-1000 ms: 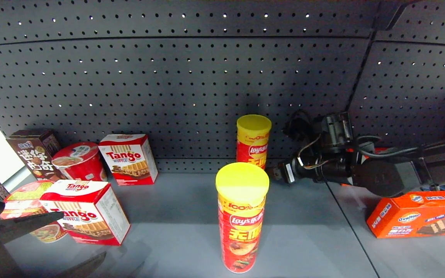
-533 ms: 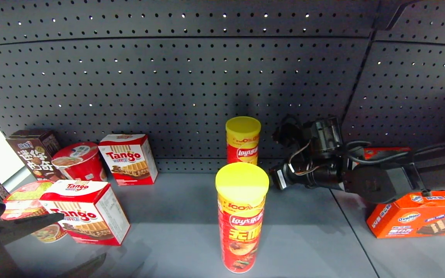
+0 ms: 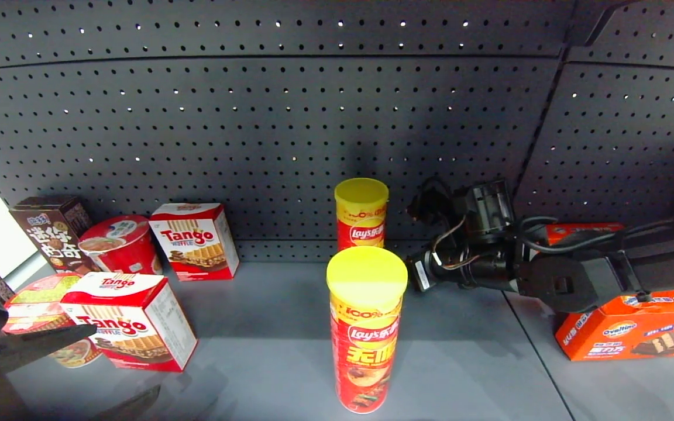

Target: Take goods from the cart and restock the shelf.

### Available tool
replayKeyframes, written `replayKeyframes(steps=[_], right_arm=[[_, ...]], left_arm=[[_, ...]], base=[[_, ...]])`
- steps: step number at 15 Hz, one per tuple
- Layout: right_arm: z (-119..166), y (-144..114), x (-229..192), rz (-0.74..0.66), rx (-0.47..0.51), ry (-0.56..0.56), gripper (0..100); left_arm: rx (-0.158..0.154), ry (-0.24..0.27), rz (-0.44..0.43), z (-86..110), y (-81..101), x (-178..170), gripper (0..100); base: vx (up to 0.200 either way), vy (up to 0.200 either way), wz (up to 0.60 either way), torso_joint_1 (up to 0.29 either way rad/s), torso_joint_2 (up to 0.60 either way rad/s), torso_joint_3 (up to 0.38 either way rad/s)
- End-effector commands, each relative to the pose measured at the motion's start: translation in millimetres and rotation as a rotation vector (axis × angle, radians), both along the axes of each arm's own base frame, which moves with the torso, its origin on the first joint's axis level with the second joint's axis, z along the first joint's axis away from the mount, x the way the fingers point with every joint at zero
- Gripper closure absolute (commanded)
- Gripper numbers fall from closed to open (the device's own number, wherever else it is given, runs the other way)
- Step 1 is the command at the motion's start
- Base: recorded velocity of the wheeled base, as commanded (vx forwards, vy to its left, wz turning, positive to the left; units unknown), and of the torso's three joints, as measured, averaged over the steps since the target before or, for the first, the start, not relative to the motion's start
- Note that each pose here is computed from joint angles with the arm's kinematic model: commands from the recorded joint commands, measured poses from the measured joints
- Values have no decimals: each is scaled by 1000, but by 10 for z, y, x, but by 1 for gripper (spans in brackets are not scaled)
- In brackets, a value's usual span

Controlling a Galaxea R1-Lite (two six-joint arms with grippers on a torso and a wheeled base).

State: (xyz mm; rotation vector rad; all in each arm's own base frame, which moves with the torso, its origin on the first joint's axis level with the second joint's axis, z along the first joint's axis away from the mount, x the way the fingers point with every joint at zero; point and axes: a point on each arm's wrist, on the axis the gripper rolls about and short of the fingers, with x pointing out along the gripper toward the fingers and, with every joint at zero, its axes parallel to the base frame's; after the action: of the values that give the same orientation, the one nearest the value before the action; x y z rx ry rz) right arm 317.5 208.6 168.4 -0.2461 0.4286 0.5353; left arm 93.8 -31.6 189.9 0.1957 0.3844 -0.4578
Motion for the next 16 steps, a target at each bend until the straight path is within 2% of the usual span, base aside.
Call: replayKeyframes(steps=[1,2,5,6,8,10,11,12,13,15,16], right_arm=[[23,-15,-30,-6,9,1,0],[28,-23,-40,-9,12,3,0],[390,-233,-365,-30,99,-45,0],[668,-443,-657,-32,144,-109,0],[902,-765,-1062,-47,190,-180,0],[948,-1194,-1555,-95,225,-246,0],[923,-1368,-1736,-130,234,-274,0],[911,-1443,-1812,-149,238,-288,0],[869,-1651,-2061,-211,253,-341,0],[821,-1819,-2307,-275,267,-402,0],[769,-1930,-2547,-318,283,-467,0]], left_arm=[[-1,-3,0,3,1,-4,0],[-1,-4,0,5,2,-6,0],[-11,-33,2,31,22,-66,0],[-16,-54,3,56,33,-98,0],[-24,-87,49,95,87,-133,0],[-41,-148,107,86,164,-285,0],[-64,-174,150,66,201,-375,0],[-73,-184,164,51,212,-418,0],[-94,-221,186,-68,243,-602,0],[-92,-248,219,-249,272,-756,0],[-93,-266,231,-434,289,-866,0]], base=[[0,0,0,0,0,0],[0,0,0,0,0,0],[0,0,0,0,0,0],[0,0,0,0,0,0],[0,0,0,0,0,0],[0,0,0,0,0,0],[0,0,0,0,0,0],[0,0,0,0,0,0],[0,0,0,0,0,0],[0,0,0,0,0,0],[0,0,0,0,0,0]])
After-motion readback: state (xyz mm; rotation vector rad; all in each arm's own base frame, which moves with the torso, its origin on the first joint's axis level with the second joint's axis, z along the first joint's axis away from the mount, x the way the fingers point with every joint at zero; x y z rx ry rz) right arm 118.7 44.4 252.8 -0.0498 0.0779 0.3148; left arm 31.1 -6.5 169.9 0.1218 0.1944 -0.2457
